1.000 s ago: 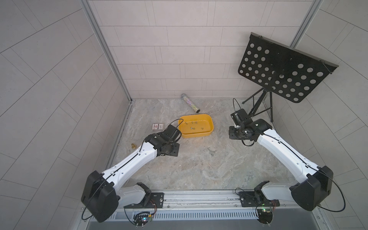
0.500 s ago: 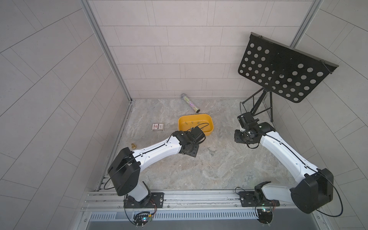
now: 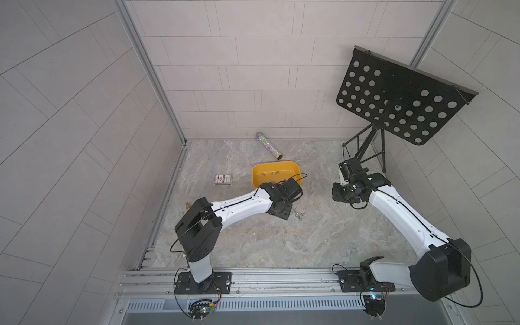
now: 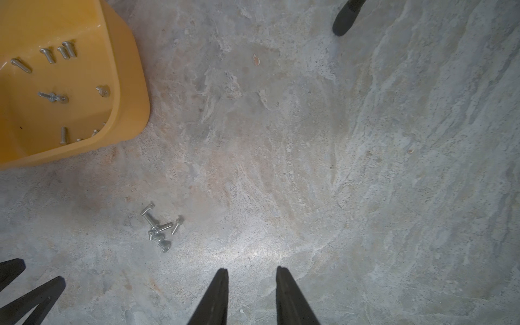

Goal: Put the screws on the desktop into the storage box
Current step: Pick up the screw from the center of the board.

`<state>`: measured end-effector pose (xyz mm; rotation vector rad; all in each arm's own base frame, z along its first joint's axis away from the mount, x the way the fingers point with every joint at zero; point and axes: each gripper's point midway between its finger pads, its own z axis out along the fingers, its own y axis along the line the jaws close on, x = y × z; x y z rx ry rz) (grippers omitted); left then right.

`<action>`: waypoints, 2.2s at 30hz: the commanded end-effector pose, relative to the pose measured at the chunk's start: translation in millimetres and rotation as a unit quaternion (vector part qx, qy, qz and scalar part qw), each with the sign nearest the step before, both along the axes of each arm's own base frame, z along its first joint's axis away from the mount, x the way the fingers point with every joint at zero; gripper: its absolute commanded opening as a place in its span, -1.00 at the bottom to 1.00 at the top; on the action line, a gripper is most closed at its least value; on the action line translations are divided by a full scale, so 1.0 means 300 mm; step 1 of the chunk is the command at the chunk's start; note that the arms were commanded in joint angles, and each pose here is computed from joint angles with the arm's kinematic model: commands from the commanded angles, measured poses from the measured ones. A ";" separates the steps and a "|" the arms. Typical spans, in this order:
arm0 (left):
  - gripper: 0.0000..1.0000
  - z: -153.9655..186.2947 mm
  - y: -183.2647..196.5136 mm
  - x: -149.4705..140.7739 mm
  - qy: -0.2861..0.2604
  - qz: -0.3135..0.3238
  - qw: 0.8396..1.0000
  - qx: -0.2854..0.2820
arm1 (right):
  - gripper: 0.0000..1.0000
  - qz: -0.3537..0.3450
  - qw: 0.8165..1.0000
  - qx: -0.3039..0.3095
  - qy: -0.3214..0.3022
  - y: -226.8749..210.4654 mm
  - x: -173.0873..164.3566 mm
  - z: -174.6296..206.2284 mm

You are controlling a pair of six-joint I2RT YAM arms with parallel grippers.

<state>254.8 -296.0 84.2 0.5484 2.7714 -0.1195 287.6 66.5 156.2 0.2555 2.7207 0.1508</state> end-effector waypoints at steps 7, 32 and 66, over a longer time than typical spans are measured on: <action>0.18 -0.011 -0.072 0.027 -0.001 -0.029 1.000 -0.008 | -0.30 0.008 1.000 0.015 0.001 0.012 -0.006 -0.018; 0.18 -0.096 -0.195 0.080 0.020 -0.064 0.998 -0.010 | -0.28 0.009 1.000 0.008 -0.004 0.003 -0.012 -0.027; -0.10 -0.217 -0.255 0.144 0.009 -0.075 0.996 0.037 | -0.29 0.007 1.000 0.010 -0.011 -0.002 -0.015 -0.018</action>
